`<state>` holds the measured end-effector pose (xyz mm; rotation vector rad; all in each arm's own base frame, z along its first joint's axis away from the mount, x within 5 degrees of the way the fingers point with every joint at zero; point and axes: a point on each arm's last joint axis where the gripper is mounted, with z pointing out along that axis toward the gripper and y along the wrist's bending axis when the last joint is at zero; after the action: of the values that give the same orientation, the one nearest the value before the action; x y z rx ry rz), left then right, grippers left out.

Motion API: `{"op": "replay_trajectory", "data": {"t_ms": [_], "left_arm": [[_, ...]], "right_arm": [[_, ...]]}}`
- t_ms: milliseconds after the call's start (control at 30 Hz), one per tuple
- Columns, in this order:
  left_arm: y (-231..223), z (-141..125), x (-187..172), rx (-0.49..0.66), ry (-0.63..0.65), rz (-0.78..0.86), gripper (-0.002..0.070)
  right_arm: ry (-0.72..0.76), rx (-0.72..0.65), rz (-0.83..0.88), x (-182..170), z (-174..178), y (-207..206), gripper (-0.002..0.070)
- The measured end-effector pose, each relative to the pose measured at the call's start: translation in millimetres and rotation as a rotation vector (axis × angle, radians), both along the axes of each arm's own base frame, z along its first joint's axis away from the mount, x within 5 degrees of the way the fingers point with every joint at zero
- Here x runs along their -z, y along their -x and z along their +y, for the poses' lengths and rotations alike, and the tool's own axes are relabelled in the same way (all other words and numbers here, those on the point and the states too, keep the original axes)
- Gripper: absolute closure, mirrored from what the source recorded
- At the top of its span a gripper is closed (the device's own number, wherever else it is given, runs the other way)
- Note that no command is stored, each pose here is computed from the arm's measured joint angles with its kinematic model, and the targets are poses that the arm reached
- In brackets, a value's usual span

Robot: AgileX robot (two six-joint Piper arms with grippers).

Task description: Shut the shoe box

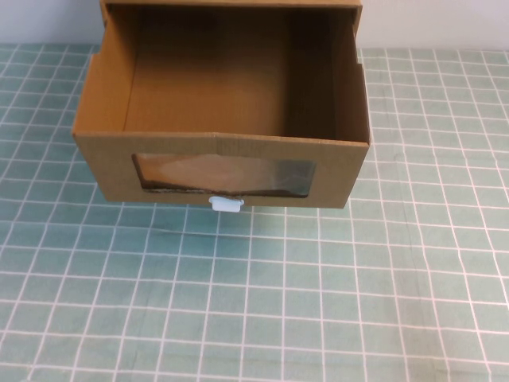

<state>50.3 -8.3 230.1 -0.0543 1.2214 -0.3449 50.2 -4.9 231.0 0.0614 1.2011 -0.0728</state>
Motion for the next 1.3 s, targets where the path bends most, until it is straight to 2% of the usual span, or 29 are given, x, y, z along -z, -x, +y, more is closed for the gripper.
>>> {"op": "replay_trajectory", "data": {"t_ms": [100,333,433,567,633,767,933,1033,1167,1233,1300], "left_arm": [[3,0,-8,0.006,0.014,-0.095,0.068],[7,0,-14,0.02,0.047,-0.168,0.068],[12,0,-23,0.056,0.113,-0.271,0.068],[27,2,-38,0.096,0.164,-0.496,0.068],[34,2,-50,0.105,0.175,-0.578,0.068],[54,5,-92,0.107,0.182,-0.71,0.068],[87,10,-149,0.052,0.137,-0.796,0.068],[106,13,-175,0.037,0.131,-0.854,0.068],[114,14,-205,0.035,0.133,-0.883,0.068],[108,14,-219,0.03,0.127,-0.824,0.068],[94,13,-233,0.027,0.119,-0.667,0.068]], "right_arm": [[0.003,0.001,-0.033,-3,0,1,0.069],[0.009,0.003,-0.121,-10,0,5,0.069],[-0.008,-0.005,-0.287,-22,0,13,0.069],[-0.15,-0.067,-0.526,-37,-3,27,0.069],[-0.215,-0.103,-0.592,-44,-4,32,0.069],[-0.233,-0.144,-0.704,-81,-3,48,0.069],[-0.225,-0.181,-0.765,-142,1,80,0.069],[-0.226,-0.192,-0.736,-177,4,95,0.069],[-0.245,-0.196,-0.553,-223,7,92,0.069],[-0.251,-0.191,-0.443,-247,8,86,0.069],[-0.26,-0.181,-0.309,-268,8,68,0.069]]}}
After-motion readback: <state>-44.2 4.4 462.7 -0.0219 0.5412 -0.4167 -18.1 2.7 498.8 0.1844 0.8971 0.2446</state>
